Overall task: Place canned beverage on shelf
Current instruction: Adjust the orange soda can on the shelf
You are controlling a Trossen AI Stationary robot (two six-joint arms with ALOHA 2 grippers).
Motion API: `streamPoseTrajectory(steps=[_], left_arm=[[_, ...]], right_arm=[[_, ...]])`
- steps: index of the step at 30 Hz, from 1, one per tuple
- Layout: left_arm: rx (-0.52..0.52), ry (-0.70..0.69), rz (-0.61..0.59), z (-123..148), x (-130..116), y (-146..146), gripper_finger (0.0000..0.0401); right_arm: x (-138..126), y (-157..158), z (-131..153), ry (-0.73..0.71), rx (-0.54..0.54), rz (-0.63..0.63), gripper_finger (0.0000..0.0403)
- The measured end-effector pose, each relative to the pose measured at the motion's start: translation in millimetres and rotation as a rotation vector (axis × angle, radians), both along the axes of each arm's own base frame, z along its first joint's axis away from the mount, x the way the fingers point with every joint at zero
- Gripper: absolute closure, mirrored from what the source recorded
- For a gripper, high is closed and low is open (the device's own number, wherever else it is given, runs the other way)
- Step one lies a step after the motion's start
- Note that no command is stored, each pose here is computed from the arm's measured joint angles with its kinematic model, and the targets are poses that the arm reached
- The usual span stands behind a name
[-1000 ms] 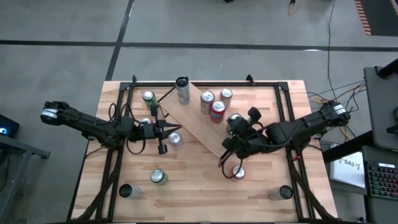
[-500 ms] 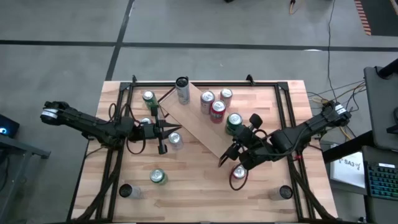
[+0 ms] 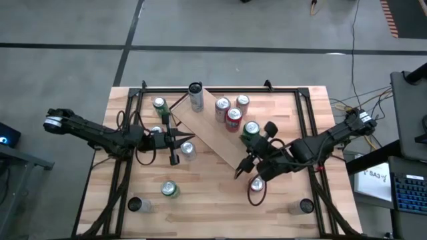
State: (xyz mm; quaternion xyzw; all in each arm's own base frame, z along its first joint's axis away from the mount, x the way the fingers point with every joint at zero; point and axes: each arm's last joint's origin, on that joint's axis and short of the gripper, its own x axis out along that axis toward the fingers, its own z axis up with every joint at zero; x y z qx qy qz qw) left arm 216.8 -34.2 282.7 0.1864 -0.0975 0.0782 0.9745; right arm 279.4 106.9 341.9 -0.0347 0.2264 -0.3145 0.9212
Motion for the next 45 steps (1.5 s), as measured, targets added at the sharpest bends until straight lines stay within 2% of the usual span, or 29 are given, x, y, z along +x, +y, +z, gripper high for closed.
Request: streamPoseTrajectory(steps=[9, 21, 24, 29, 39, 45], left_arm=[[-0.009, 0.0, -0.002, -0.1, 0.0, 0.0, 0.0401], [-0.045, -0.005, -0.01, -0.1, 0.0, -0.1, 0.0401], [-0.061, -0.007, -0.014, -0.1, 0.0, -0.1, 0.0401], [-0.076, -0.003, -0.018, -1.1, 0.8, -0.2, 0.0401], [-0.081, 0.015, -0.019, -4.8, 3.9, -0.8, 0.0401], [-0.081, 0.014, -0.019, -4.8, 4.1, -0.9, 0.0401]], right_arm=[[2.8, -0.6, 17.3, -0.063, -0.043, 0.062, 0.039], [-3.9, -14.1, 28.7, -0.07, -0.066, 0.047, 0.039], [-1.9, -23.2, 29.9, -0.067, -0.044, 0.046, 0.039], [5.0, -41.6, 28.8, -0.028, 0.043, 0.132, 0.039], [11.7, -81.7, 39.3, -0.036, 0.114, 0.101, 0.039], [8.2, -108.0, 46.4, 0.003, 0.115, 0.029, 0.039]])
